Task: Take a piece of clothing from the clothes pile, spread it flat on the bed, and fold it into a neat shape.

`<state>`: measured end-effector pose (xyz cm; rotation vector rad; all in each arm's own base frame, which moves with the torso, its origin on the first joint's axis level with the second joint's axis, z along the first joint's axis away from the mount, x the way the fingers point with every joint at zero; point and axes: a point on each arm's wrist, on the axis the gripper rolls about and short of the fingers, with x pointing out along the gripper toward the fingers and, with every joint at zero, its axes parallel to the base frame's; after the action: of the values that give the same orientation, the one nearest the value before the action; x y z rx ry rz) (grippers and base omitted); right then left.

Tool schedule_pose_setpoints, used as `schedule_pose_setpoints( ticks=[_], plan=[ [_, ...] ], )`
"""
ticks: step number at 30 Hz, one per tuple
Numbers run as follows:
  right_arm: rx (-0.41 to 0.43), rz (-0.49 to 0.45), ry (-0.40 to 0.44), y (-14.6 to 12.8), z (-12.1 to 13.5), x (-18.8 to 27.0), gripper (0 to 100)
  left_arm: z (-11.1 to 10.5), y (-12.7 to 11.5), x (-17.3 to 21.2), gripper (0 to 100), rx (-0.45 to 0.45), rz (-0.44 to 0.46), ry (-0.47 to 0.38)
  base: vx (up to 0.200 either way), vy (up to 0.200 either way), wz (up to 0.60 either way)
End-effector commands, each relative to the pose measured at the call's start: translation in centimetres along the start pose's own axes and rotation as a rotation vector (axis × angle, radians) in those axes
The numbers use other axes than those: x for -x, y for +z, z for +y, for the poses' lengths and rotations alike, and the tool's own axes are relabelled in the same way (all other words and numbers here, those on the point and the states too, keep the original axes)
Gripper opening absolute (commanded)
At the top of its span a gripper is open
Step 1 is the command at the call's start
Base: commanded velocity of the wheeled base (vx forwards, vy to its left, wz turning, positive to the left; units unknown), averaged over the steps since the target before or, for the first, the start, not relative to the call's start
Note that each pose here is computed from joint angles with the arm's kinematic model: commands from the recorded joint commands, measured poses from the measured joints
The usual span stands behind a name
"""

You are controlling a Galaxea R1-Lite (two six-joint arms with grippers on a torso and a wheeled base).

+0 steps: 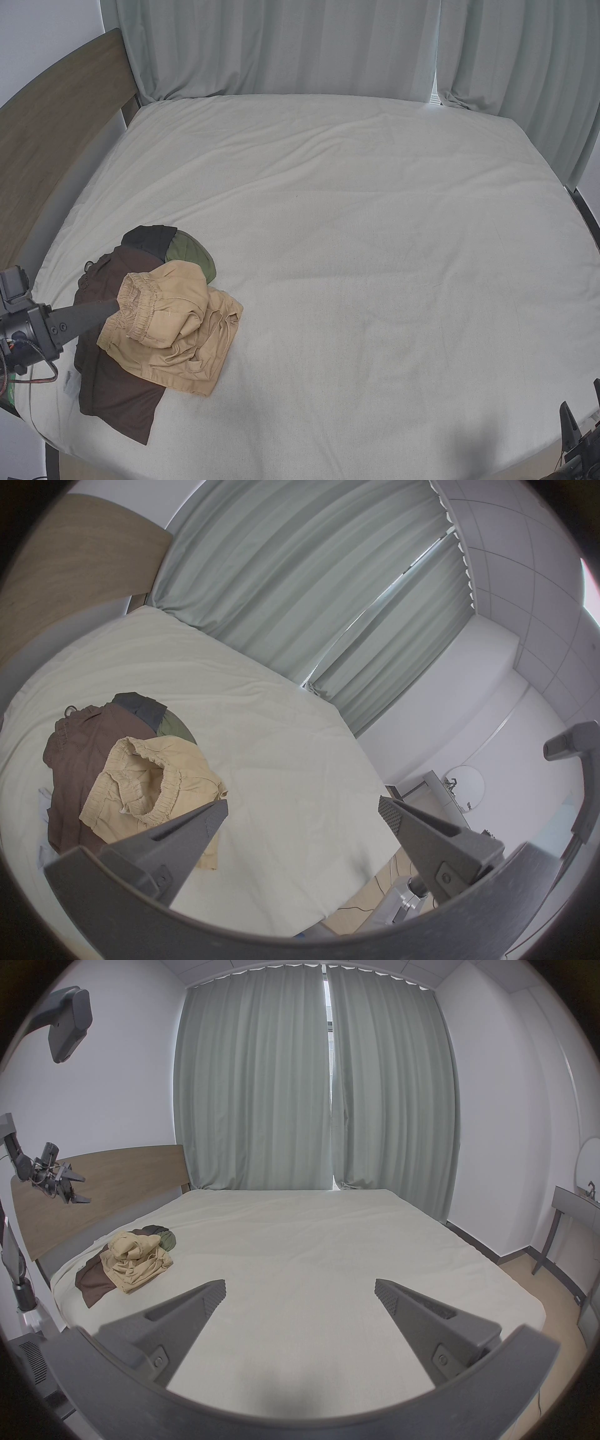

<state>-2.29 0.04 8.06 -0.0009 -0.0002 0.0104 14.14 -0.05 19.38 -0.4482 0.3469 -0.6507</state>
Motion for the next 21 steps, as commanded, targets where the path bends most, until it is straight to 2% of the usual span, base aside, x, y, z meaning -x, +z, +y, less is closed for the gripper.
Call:
schedule_pose_setpoints(
  ticks=[1, 10, 17, 21],
  plan=[
    [0.001, 0.000, 0.000, -0.5, 0.0, 0.0, 100, 1.4, 0.7, -1.3, 100, 0.036, 0.026, 0.017, 0.000, 0.000, 0.00],
    [0.001, 0.002, 0.002, -0.5, 0.0, 0.0, 100, 4.0, 0.8, -2.8, 100, 0.072, 0.054, 0.035, 0.000, 0.000, 0.00],
    [0.001, 0.002, 0.000, -0.5, 0.0, 0.0, 100, 7.2, 0.5, -3.7, 100, 0.029, 0.078, 0.046, 0.000, 0.000, 0.00],
    [0.001, 0.002, 0.000, -0.5, 0.0, 0.0, 100, 8.1, 0.4, -4.2, 100, 0.043, 0.093, 0.058, 0.000, 0.000, 0.00]
  ],
)
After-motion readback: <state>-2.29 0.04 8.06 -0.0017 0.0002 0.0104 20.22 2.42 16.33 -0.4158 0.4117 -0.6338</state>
